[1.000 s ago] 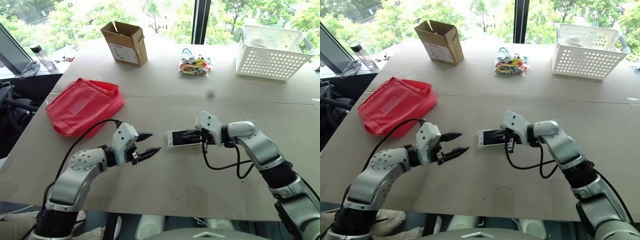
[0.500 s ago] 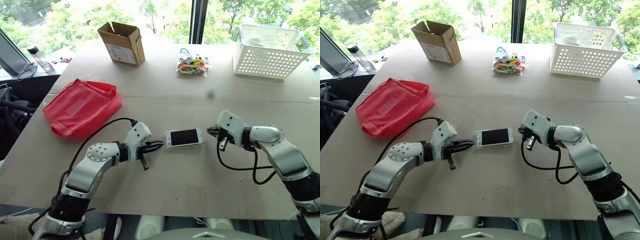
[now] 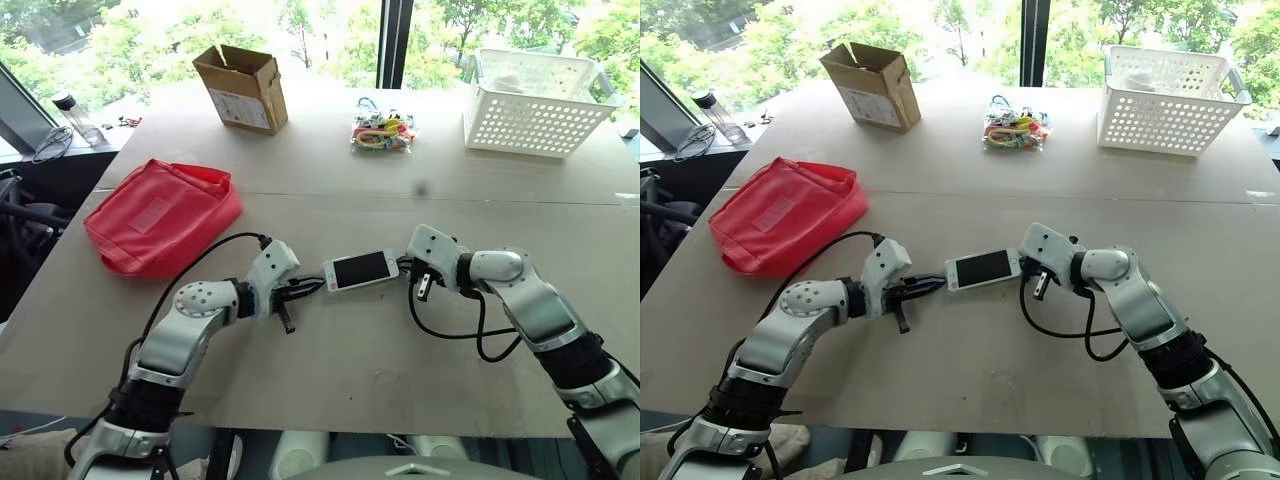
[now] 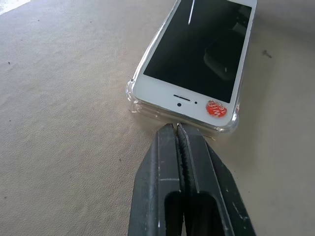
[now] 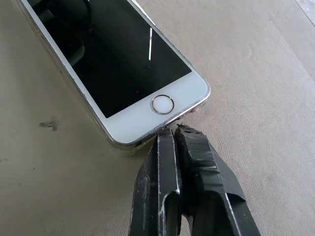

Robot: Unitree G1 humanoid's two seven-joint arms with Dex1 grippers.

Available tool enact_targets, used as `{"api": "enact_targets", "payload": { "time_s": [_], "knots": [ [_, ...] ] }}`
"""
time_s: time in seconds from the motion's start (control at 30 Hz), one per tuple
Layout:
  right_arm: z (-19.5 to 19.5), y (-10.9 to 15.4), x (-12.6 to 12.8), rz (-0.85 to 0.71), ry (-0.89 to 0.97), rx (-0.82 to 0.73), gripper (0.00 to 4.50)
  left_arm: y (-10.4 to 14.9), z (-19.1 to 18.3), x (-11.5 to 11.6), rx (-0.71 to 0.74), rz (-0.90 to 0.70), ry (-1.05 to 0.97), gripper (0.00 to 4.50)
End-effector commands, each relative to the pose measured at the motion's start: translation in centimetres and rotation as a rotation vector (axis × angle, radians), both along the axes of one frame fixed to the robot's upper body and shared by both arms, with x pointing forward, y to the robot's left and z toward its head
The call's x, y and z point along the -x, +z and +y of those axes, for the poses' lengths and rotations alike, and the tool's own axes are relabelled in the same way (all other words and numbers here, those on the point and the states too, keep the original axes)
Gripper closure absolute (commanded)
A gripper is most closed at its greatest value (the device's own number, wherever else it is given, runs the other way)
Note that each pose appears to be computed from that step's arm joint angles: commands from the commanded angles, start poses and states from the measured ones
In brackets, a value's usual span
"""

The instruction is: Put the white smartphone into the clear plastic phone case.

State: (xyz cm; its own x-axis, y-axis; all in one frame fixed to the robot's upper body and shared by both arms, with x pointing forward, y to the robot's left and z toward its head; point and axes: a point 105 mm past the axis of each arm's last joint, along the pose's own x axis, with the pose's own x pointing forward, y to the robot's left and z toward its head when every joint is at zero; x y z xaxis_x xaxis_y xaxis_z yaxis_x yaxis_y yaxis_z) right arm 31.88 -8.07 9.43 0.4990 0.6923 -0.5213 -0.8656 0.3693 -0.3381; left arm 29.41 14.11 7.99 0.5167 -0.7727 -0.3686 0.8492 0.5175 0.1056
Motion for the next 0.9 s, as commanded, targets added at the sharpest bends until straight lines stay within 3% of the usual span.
{"api": "enact_targets", "payload": {
  "time_s": [0.03, 0.3, 0.53, 0.63, 0.73, 0.9],
  "knots": [
    [2.1, 1.2, 1.8, -0.021, 0.132, -0.047, 4.50, -0.6, -0.6, -0.4, -0.006, -0.006, -0.019, 4.44],
    [-0.4, 0.3, 2.0, -0.008, 0.067, -0.013, 4.50, -0.4, -0.8, -1.6, -0.020, -0.039, -0.049, 4.44],
    [-5.2, -0.1, 1.3, -0.020, -0.136, 0.002, 4.50, 0.7, 1.7, -2.3, -0.023, -0.085, 0.029, 4.44],
    [-6.6, 0.6, 1.4, 0.000, -0.185, -0.051, 4.50, 3.0, 0.3, -2.4, 0.118, -0.094, 0.003, 4.44],
    [-5.8, 2.2, 1.3, 0.019, -0.172, -0.164, 4.50, 3.9, -1.8, -2.0, 0.206, -0.061, -0.046, 4.44],
    [-2.1, 3.6, 1.0, 0.058, -0.061, -0.255, 4.50, 2.2, -4.4, -1.9, 0.195, 0.009, -0.087, 4.44]
  ]
}}
